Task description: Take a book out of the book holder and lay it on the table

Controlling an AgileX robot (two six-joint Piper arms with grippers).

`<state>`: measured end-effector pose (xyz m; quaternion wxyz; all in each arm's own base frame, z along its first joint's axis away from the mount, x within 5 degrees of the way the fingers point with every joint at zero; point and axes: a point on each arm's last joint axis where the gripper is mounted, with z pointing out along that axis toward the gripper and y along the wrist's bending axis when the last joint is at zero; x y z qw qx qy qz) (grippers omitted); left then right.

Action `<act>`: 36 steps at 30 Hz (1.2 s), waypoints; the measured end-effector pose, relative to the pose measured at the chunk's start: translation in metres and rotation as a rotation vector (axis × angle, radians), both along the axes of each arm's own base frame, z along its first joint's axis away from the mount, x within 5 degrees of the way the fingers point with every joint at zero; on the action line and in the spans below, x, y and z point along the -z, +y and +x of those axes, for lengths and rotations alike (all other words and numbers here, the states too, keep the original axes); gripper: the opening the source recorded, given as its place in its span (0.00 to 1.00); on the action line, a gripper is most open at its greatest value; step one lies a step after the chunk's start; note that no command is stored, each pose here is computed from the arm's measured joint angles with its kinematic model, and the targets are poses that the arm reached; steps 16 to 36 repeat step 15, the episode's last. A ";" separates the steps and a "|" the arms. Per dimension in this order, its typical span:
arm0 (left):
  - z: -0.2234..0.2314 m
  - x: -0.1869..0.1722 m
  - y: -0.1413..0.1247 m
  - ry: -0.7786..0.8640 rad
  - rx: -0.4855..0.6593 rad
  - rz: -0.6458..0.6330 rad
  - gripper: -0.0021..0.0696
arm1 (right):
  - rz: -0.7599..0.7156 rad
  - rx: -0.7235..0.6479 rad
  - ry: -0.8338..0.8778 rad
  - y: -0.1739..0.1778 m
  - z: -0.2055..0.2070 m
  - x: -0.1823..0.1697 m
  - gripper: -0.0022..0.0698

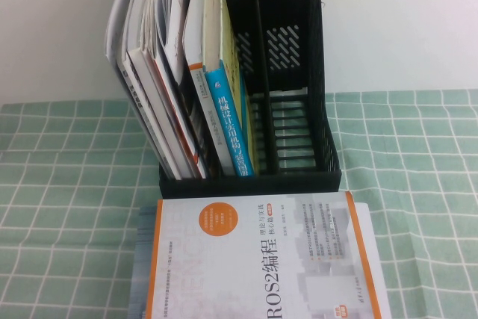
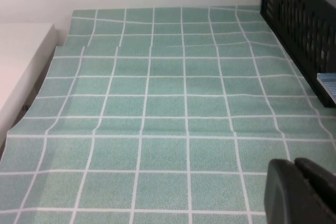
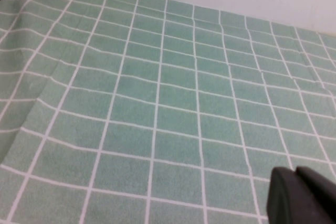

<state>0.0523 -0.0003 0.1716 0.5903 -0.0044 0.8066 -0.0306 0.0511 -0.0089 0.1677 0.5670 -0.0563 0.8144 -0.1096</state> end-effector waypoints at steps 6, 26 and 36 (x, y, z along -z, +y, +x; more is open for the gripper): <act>0.000 0.000 0.000 0.000 0.000 0.000 0.02 | 0.028 0.010 -0.002 0.000 0.000 0.000 0.03; 0.000 0.000 0.000 0.000 0.000 0.000 0.02 | 0.109 0.039 -0.012 0.000 0.000 0.000 0.03; 0.000 0.000 0.000 0.000 0.000 0.000 0.02 | 0.109 0.039 -0.012 0.000 0.000 0.000 0.03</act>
